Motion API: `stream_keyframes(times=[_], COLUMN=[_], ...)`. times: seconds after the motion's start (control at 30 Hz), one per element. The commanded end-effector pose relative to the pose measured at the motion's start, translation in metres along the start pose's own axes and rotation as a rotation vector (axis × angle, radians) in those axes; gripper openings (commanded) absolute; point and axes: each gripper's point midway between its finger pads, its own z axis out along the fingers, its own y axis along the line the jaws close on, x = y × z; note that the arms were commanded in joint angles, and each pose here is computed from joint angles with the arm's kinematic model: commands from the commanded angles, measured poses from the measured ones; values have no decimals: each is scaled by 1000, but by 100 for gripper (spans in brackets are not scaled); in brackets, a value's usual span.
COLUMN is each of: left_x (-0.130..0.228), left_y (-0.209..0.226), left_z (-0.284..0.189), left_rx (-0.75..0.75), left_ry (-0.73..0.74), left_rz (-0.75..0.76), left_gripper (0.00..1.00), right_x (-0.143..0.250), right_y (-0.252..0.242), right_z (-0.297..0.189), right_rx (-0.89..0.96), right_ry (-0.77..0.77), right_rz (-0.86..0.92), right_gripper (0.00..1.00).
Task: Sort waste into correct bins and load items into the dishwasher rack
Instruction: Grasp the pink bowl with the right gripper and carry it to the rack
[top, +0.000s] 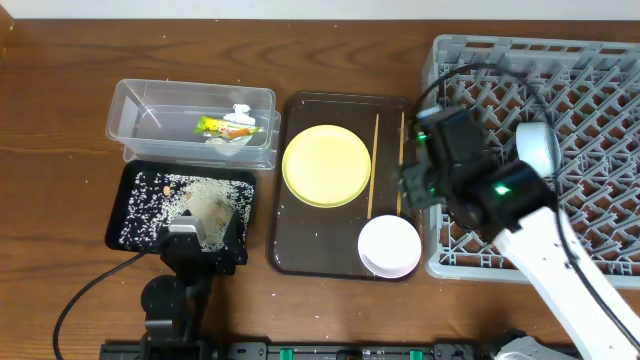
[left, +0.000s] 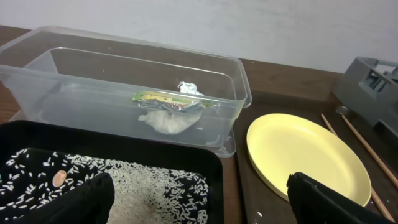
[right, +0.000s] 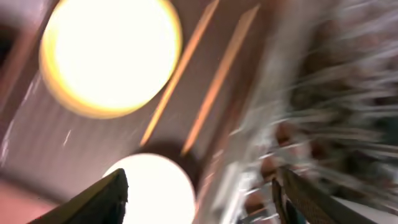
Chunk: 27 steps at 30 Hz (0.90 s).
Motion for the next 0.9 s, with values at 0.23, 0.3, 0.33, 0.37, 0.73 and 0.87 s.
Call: stream_keyframes(times=[0.23, 0.3, 0.33, 0.37, 0.73, 0.87], left_x=[11, 11, 11, 11, 11, 11], left_y=[2, 2, 2, 2, 2, 2], left_z=[2, 2, 2, 2, 2, 2], left_rx=[-1, 0, -1, -1, -1, -1], left_ry=[21, 21, 21, 21, 21, 21], left_rz=[13, 13, 13, 13, 13, 13], left_gripper=[91, 91, 91, 91, 91, 91], right_x=[78, 85, 89, 93, 90, 57], right_y=[34, 34, 34, 35, 15, 14], right_z=[87, 97, 101, 105, 113, 84], right_rx=[-173, -170, -169, -169, -23, -17], right_ry=[417, 459, 481, 499, 508, 349], right_rz=[-147, -148, -149, -152, -112, -81], right_gripper=[51, 50, 50, 50, 2, 1])
